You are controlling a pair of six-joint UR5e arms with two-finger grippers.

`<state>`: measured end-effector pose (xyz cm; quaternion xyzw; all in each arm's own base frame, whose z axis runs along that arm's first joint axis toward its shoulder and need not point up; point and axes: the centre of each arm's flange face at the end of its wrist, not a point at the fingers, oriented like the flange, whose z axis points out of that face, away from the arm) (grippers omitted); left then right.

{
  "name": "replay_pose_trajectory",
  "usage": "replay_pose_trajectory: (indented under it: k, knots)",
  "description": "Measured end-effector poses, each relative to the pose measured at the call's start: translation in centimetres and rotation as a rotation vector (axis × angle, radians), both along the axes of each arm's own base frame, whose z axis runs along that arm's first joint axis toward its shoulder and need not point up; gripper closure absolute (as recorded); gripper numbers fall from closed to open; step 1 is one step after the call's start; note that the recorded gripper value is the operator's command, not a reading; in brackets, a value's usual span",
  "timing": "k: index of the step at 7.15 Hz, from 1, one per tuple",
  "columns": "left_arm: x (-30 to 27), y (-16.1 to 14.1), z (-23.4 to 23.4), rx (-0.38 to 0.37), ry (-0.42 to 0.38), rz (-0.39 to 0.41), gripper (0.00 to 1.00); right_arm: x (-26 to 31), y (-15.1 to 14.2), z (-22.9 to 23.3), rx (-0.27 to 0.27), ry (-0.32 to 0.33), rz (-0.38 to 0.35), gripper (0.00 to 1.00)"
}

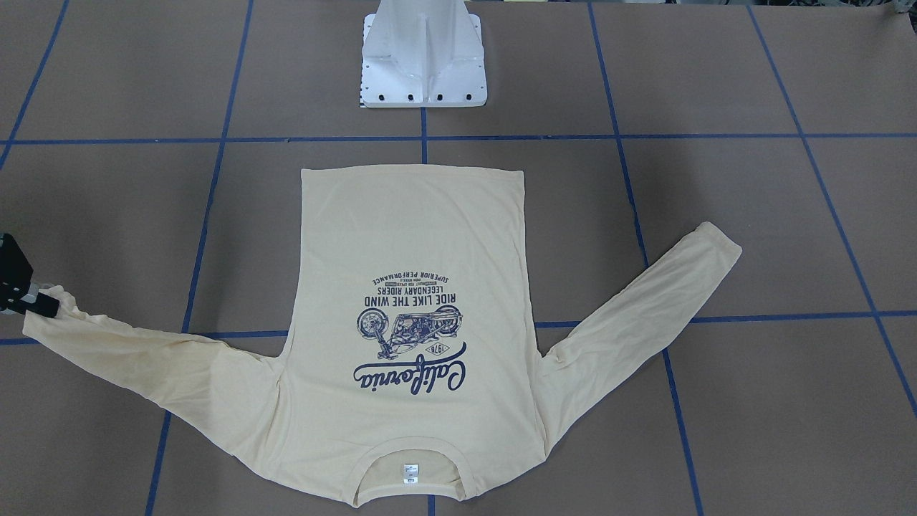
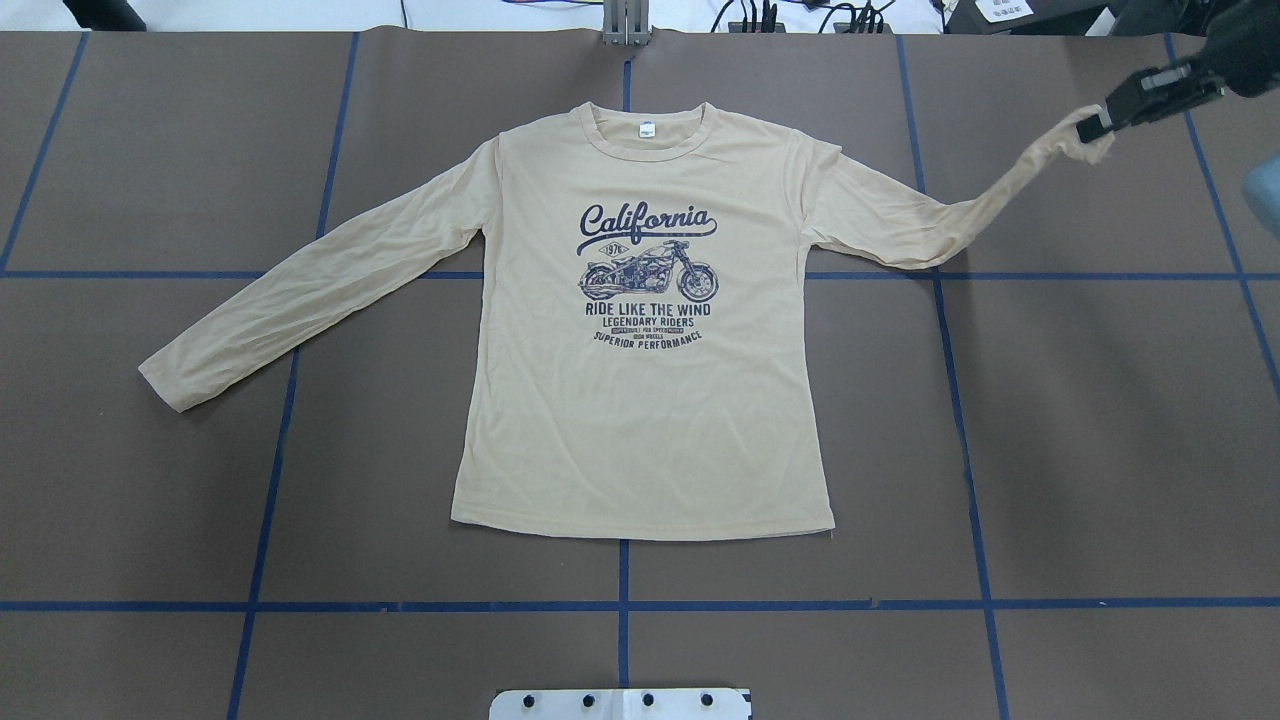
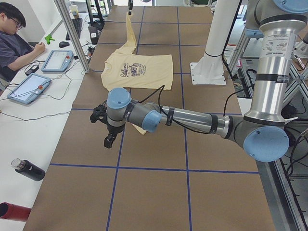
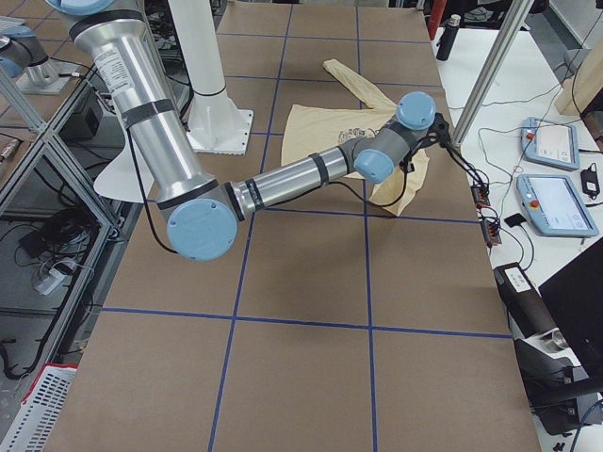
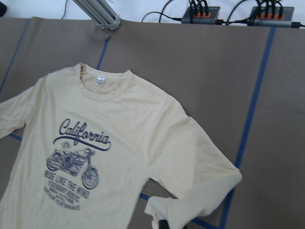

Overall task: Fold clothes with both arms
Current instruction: 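Lift the sleeve with the right gripper and carry it across the shirt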

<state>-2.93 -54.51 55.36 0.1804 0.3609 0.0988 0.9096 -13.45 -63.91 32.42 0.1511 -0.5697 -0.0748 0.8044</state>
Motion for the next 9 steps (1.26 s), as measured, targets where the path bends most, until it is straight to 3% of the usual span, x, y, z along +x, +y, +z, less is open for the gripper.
replay_pose_trajectory:
  k: [2, 5, 6, 9]
  knots:
    - [0.0, -0.1, 0.6, -0.011, -0.001, 0.0, 0.0, -3.9, -1.7, -8.9, 0.037, -0.048, -0.021, 1.0]
    - [0.0, -0.1, 1.3, -0.026, -0.001, 0.0, 0.0, -13.6, -1.4, -19.9, 0.19, -0.047, -0.026, 1.0]
    - [0.0, -0.2, 1.3, -0.03, 0.001, -0.004, 0.0, -18.2, -1.2, -22.0, 0.219, -0.026, -0.012, 1.0]
    - [0.1, -0.8, 0.8, -0.045, 0.013, -0.025, 0.0, -27.6, -2.3, -22.5, 0.216, 0.072, 0.048, 1.0]
